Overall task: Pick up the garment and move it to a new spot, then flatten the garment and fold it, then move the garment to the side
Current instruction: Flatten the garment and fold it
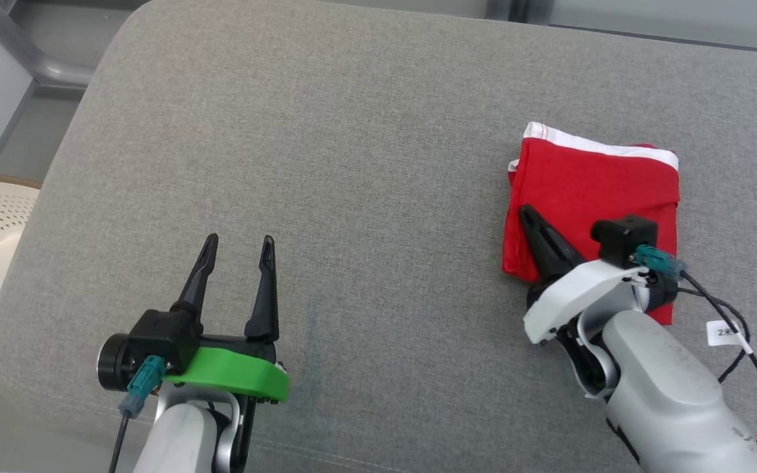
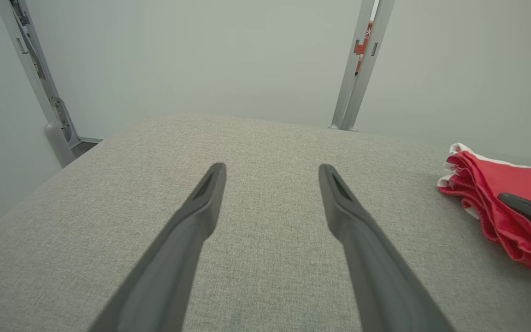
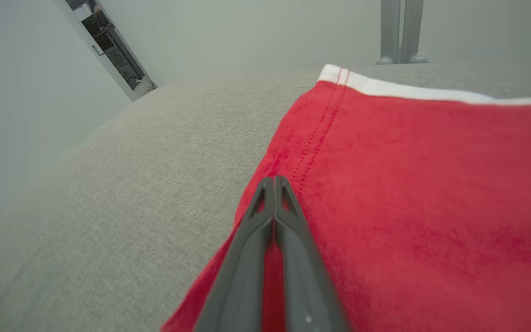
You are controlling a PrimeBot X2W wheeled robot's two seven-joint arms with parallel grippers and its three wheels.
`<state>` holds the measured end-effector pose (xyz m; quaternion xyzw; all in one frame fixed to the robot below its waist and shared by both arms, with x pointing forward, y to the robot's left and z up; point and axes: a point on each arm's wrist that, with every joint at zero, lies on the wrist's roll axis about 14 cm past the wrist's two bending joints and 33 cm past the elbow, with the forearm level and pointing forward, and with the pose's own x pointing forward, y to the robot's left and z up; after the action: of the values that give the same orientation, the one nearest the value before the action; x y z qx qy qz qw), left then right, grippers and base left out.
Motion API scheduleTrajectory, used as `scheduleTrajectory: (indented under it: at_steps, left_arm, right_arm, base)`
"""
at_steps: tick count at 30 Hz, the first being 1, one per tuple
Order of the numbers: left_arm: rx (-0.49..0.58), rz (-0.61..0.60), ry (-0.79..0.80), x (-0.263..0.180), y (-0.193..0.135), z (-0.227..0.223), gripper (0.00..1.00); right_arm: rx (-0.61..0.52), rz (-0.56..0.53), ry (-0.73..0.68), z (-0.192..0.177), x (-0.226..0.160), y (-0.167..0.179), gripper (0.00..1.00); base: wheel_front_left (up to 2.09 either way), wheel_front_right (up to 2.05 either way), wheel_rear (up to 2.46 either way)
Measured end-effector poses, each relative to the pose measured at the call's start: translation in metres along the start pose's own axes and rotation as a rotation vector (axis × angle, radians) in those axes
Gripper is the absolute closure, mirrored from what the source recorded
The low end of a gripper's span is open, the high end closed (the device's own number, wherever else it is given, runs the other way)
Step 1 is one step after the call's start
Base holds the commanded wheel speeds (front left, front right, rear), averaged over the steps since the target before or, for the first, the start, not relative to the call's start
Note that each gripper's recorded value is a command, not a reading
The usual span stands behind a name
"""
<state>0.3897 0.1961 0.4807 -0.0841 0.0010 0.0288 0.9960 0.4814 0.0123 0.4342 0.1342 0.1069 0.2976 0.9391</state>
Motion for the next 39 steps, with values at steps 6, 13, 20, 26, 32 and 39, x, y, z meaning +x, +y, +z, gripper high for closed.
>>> scheduleTrajectory:
  at_steps: [6,13,20,26,32,39]
  left_arm:
    - [-0.003,-0.015,0.004,0.004,-0.006,-0.002,0.0]
    - [0.004,-0.04,0.0,0.011,-0.014,-0.003,0.0]
    - [0.011,-0.083,-0.006,0.017,-0.025,-0.002,0.0]
    - [0.02,-0.113,-0.007,0.018,-0.034,-0.003,0.0]
    - [0.022,-0.149,-0.012,0.018,-0.045,-0.002,0.0]
    - [0.041,-0.151,-0.03,0.014,-0.047,0.005,0.0]
  right_arm:
    - [0.004,0.068,0.0,-0.004,-0.003,0.028,1.0]
    - [-0.03,-0.007,-0.123,0.039,-0.017,-0.003,1.0]
    - [-0.09,-0.177,-0.214,0.071,-0.067,-0.059,1.0]
    - [-0.13,-0.312,-0.251,0.082,-0.119,-0.091,0.0]
    - [-0.144,-0.394,-0.28,0.086,-0.161,-0.102,0.0]
    - [-0.139,-0.437,-0.327,0.092,-0.189,-0.096,0.0]
  base:
    - [0.0,0.0,0.0]
    - [0.0,0.0,0.0]
    - [0.0,0.0,0.0]
    - [0.0,0.0,0.0]
    - [0.0,0.0,0.0]
    - [0.0,0.0,0.0]
